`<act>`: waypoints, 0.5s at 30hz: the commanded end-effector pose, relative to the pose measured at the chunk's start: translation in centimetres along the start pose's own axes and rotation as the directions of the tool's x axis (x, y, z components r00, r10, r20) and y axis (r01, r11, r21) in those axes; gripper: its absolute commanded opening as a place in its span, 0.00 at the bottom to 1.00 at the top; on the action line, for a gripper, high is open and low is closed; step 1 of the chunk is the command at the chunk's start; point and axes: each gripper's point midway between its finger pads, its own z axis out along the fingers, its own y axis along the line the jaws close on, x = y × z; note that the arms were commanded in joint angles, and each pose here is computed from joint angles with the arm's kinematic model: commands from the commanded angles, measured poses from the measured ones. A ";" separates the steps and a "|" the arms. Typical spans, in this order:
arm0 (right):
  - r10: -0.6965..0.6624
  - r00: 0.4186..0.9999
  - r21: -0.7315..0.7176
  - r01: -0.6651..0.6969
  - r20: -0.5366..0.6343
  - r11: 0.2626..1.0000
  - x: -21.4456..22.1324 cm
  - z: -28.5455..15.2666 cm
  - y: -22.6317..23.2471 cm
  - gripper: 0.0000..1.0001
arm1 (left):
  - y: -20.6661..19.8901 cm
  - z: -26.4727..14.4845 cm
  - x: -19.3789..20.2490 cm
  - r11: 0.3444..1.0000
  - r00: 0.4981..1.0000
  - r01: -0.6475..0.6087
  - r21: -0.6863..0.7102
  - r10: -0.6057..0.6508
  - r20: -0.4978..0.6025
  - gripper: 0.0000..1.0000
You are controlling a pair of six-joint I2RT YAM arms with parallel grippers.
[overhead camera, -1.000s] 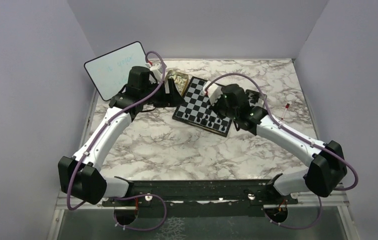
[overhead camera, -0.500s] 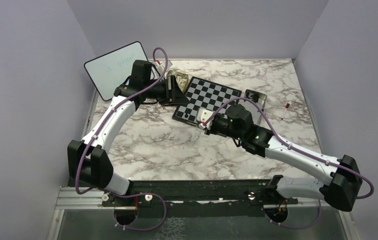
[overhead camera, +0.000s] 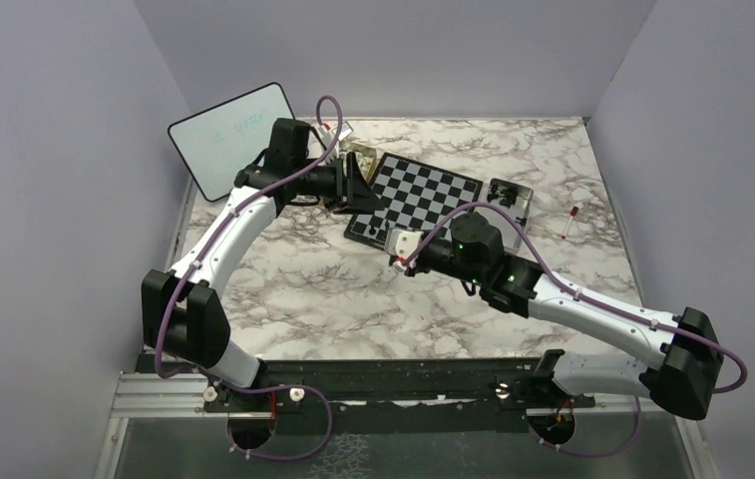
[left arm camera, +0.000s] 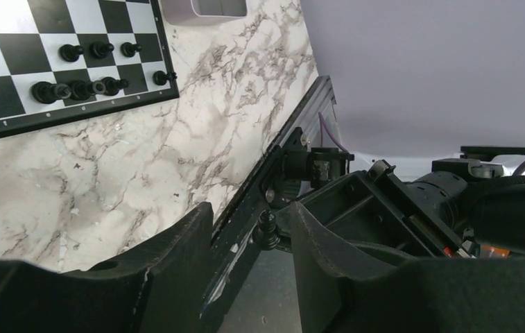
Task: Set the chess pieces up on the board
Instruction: Place the chess piece on the chessboard.
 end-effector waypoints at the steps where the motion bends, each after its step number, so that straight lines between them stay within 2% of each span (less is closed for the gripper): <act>1: -0.037 0.998 0.031 0.036 0.049 0.999 -1.7 0.0 -1.0 0.09 | -1.5 0.6 0.7 0.998 0.999 -0.005 0.059 0.007 -0.043 0.45; 9: -0.026 0.999 0.020 0.026 0.027 0.999 -1.3 -0.1 -0.5 0.09 | -1.9 2.0 2.3 0.997 0.995 -0.008 0.077 0.016 -0.102 0.40; 15: -0.029 0.999 0.035 0.028 0.024 0.999 -1.1 -0.3 -0.6 0.09 | -1.5 2.2 3.0 0.996 0.992 0.012 0.084 -0.001 -0.126 0.27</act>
